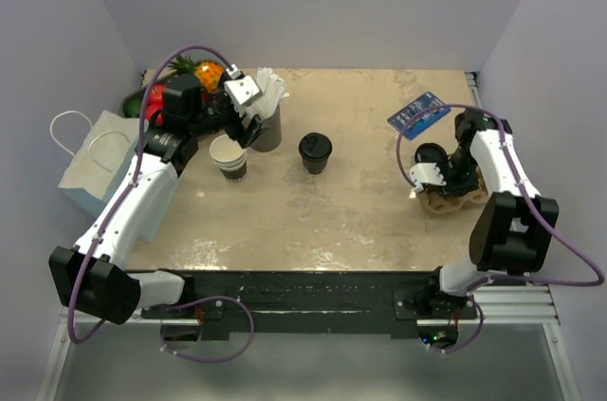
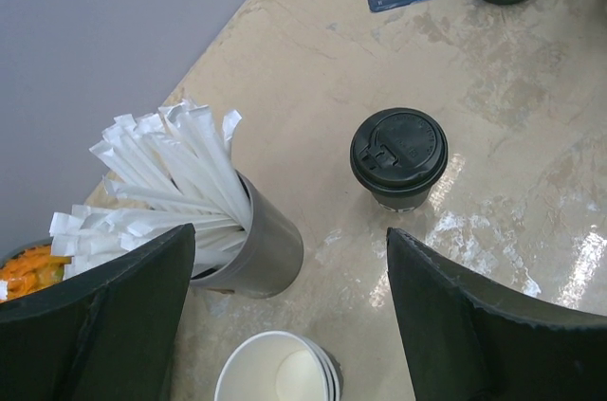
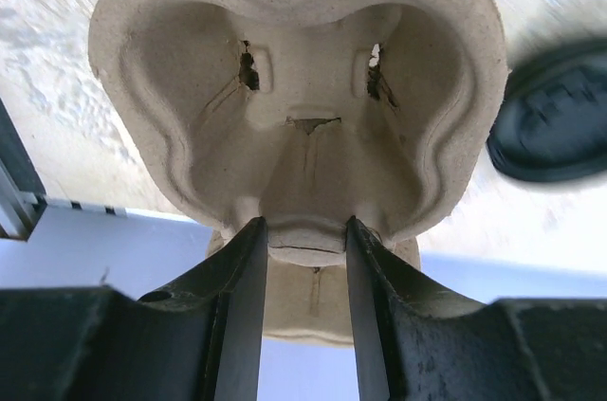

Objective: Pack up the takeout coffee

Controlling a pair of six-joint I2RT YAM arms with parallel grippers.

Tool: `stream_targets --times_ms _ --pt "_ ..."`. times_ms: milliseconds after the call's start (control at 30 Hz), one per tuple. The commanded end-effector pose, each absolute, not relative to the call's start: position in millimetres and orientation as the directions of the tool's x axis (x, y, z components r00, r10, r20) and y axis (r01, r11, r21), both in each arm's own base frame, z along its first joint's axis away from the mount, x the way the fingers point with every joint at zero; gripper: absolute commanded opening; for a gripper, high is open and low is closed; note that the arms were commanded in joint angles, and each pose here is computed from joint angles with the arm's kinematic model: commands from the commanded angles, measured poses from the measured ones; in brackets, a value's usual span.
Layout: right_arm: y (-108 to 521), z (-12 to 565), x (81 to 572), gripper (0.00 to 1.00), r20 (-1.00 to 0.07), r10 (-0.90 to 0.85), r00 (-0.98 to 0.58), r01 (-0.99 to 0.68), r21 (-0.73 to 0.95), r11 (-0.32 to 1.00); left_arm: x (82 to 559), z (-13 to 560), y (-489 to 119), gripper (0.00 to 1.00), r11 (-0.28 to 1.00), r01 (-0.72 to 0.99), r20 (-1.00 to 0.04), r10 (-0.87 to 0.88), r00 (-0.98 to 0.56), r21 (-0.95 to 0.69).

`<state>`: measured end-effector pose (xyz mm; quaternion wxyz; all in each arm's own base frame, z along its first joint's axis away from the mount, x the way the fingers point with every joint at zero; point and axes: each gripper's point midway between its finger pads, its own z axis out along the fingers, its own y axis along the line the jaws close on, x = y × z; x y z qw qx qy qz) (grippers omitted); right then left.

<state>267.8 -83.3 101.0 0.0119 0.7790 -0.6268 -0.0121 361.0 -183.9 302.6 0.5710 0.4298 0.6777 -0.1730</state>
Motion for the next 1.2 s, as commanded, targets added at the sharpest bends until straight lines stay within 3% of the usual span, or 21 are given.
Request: stream_targets --times_ms 0,133,167,233,267,333,433,467,633,933,1033,1167 --pt "-83 150 253 0.13 0.029 -0.988 0.149 -0.988 -0.045 -0.15 355 356 -194 0.86 0.543 0.771 -0.932 0.312 0.182 0.332" --pt "-91 123 242 0.13 0.063 -0.998 0.028 -1.0 -0.01 -0.029 355 353 -200 0.86 0.53 0.789 -0.942 0.282 0.181 0.31" --pt "-95 116 255 0.12 0.07 -0.994 -0.083 -0.994 -0.072 0.078 354 353 -201 0.86 0.524 0.794 -0.943 0.279 0.183 0.309" --pt "-93 106 272 0.16 0.001 -0.973 -0.229 -0.972 -0.045 0.229 353 357 -203 0.86 0.517 0.799 -0.944 0.273 0.185 0.306" --pt "-82 107 259 0.18 -0.058 -0.935 -0.35 -0.936 0.061 0.347 351 357 -203 0.86 0.513 0.803 -0.944 0.277 0.179 0.303" --pt "-74 119 290 0.19 -0.207 -0.842 -0.499 -0.867 0.113 0.486 349 361 -204 0.86 0.504 0.802 -0.939 0.284 0.195 0.32" --pt "-81 140 302 0.1 -0.218 -0.828 -0.517 -0.852 0.031 0.523 346 358 -205 0.86 0.5 0.804 -0.937 0.288 0.196 0.322" --pt "-89 143 314 0.01 -0.214 -0.815 -0.539 -0.828 -0.042 0.559 347 359 -205 0.86 0.5 0.804 -0.938 0.284 0.199 0.322" --pt "-96 130 284 0.0 -0.105 -0.796 -0.596 -0.803 0.06 0.593 342 361 -208 0.86 0.507 0.815 -0.954 0.241 0.179 0.282" --pt "-66 194 310 0.0 -0.362 -0.679 -0.638 -0.723 -0.019 0.69 326 393 -203 0.86 0.515 0.8 -0.948 0.238 0.211 0.307" --pt "-45 217 315 0.0 -0.469 -0.613 -0.635 -0.695 0.001 0.719 332 426 -182 0.86 0.612 0.713 -0.937 0.287 0.202 0.341" --pt "-5 243 328 0.0 -0.605 -0.529 -0.594 -0.695 0.055 0.717 347 456 -115 0.87 0.747 0.434 -0.858 0.494 0.144 0.503"
